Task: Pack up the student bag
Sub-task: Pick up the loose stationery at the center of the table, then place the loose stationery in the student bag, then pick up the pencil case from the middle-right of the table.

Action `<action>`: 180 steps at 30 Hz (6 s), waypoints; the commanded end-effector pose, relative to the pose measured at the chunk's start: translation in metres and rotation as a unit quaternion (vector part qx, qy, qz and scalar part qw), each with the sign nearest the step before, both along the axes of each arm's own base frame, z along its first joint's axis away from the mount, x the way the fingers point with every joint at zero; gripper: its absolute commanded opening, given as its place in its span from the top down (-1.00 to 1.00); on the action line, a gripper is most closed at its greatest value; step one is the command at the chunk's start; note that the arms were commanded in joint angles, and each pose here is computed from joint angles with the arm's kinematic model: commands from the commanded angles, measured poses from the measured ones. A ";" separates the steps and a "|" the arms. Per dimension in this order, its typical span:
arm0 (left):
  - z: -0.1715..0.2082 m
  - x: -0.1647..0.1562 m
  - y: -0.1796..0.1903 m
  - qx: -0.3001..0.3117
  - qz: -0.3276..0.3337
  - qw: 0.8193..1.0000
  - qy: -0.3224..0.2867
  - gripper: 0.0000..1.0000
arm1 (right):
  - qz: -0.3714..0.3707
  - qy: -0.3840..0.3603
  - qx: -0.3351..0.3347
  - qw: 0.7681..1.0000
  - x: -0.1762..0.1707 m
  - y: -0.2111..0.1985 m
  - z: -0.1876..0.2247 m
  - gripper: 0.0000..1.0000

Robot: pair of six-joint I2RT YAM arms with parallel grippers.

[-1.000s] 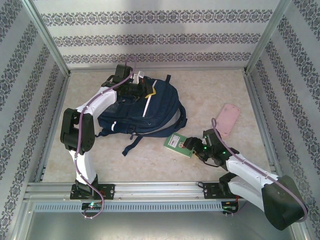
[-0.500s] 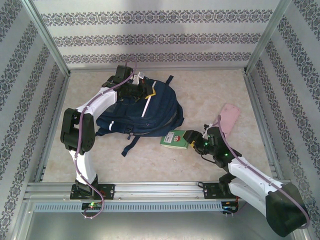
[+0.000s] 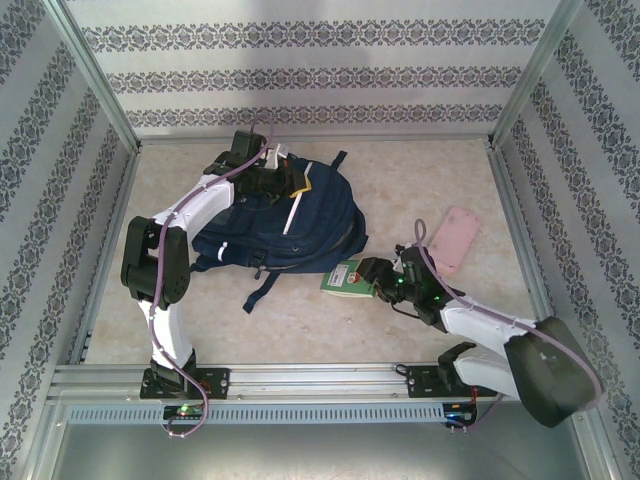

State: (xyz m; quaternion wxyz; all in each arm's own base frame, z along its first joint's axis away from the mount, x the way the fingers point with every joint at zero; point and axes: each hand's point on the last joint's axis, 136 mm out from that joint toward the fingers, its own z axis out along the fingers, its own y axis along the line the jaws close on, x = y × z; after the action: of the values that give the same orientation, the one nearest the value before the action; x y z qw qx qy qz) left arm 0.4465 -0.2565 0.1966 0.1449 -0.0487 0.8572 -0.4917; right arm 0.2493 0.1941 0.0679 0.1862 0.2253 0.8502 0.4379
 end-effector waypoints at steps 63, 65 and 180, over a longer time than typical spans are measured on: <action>0.206 -0.038 -0.002 -0.139 -0.111 0.973 -0.144 1.00 | 0.005 -0.174 0.164 0.971 0.161 0.086 0.158 1.00; 0.208 -0.038 0.000 -0.141 -0.108 0.973 -0.146 1.00 | -0.005 -0.160 0.175 0.971 0.169 0.093 0.141 1.00; 0.053 -0.024 0.010 -0.055 -0.004 0.997 -0.050 1.00 | -0.121 0.288 -0.325 0.893 0.098 -0.234 -0.049 -0.96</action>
State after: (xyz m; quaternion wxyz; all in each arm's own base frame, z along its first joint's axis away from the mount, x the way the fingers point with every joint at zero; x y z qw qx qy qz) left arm 0.4239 -0.2502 0.2278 0.1552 -0.0506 0.8313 -0.5314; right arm 0.3555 -0.0584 0.0254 0.0654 0.3489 0.9347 -0.0208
